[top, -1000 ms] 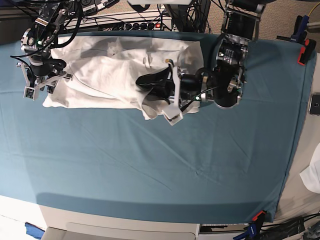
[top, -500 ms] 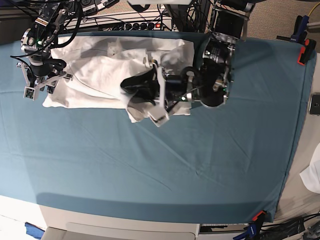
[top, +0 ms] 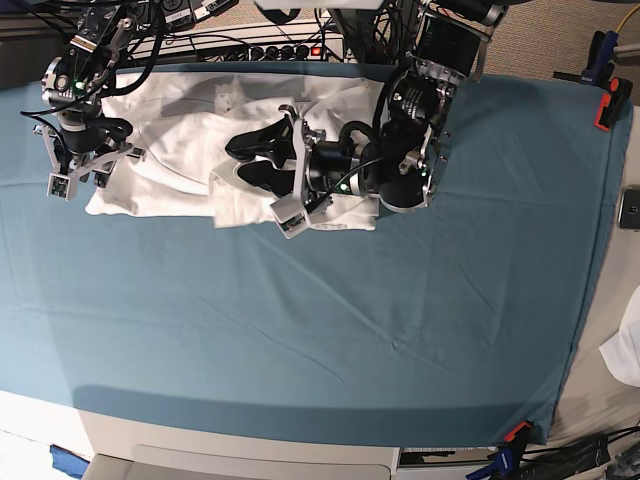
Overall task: Fold the T-shirt properly
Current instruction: 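Lift the hem end with the left gripper and fold it toward the right gripper, then open the left gripper and lift it off the folded hem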
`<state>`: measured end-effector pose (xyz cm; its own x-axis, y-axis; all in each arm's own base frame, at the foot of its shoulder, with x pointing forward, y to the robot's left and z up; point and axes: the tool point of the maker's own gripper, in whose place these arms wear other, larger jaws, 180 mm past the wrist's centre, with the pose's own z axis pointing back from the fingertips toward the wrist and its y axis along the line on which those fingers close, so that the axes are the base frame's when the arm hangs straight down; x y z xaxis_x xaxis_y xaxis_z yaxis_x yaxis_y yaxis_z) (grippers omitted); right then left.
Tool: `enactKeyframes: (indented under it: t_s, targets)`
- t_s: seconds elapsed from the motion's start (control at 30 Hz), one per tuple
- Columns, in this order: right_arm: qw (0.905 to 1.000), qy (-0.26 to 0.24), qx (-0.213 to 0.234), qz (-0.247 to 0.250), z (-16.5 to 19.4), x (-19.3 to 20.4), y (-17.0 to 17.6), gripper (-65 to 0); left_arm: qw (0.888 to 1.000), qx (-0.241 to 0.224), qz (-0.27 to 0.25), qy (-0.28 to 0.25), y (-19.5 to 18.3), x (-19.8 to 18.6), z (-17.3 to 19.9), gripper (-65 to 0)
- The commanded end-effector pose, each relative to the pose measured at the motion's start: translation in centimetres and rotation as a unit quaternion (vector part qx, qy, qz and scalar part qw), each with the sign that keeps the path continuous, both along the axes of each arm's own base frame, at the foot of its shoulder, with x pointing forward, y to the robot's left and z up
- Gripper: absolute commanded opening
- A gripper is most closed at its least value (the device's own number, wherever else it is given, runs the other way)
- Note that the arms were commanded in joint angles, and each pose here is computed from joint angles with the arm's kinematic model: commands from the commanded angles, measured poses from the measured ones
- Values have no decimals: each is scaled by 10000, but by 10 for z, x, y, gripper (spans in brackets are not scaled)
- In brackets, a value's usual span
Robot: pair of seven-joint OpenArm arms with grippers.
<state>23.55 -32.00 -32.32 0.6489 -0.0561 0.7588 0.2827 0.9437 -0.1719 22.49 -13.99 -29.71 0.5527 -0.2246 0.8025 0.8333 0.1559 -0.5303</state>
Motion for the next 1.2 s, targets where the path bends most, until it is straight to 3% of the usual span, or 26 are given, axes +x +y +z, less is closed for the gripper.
enactKeyframes:
  t_s: [0.0, 0.13, 0.23, 0.37, 0.47, 0.57, 0.7, 0.77, 0.87, 1.17]
  targets:
    - [9996, -228, -146, 20, 13, 6, -5, -456, 9992, -373, 10, -170, -7, 6, 22, -358]
    - [9996, -232, -147, 21, 13, 6, -5, -456, 9986, -308, -106, -428, -3, 7, 34, -367]
    - [9996, -232, -147, 21, 13, 6, -5, -456, 9959, -154, -59, -894, 10, 16, 50, -481]
    - [9996, -225, -148, 20, 13, 6, -5, -456, 9906, 156, 479, -1271, 50, 41, 54, -650]
    - [9996, -226, -146, 20, 13, 6, -5, -456, 9821, 694, 1180, -1292, 97, 69, 40, -650]
    - [9996, -230, -147, 21, 13, 6, -5, -456, 9640, 1224, 2138, -1004, 151, 92, 22, -650]
    - [9996, -228, -146, 20, 13, 6, -5, -456, 9350, 1884, 2952, -565, 212, 96, -6, -650]
    - [9996, -230, -144, 23, 13, 6, -5, -456, 9271, 2025, 3133, -352, 228, 88, -17, -650]
    - [9996, -239, -129, 30, 13, 7, -4, -456, 9238, 2076, 3215, -75, 234, 74, -31, -650]
    - [9996, -239, -131, 30, 13, 7, -4, -456, 9380, 1499, 3103, 387, 190, 54, -39, -650]
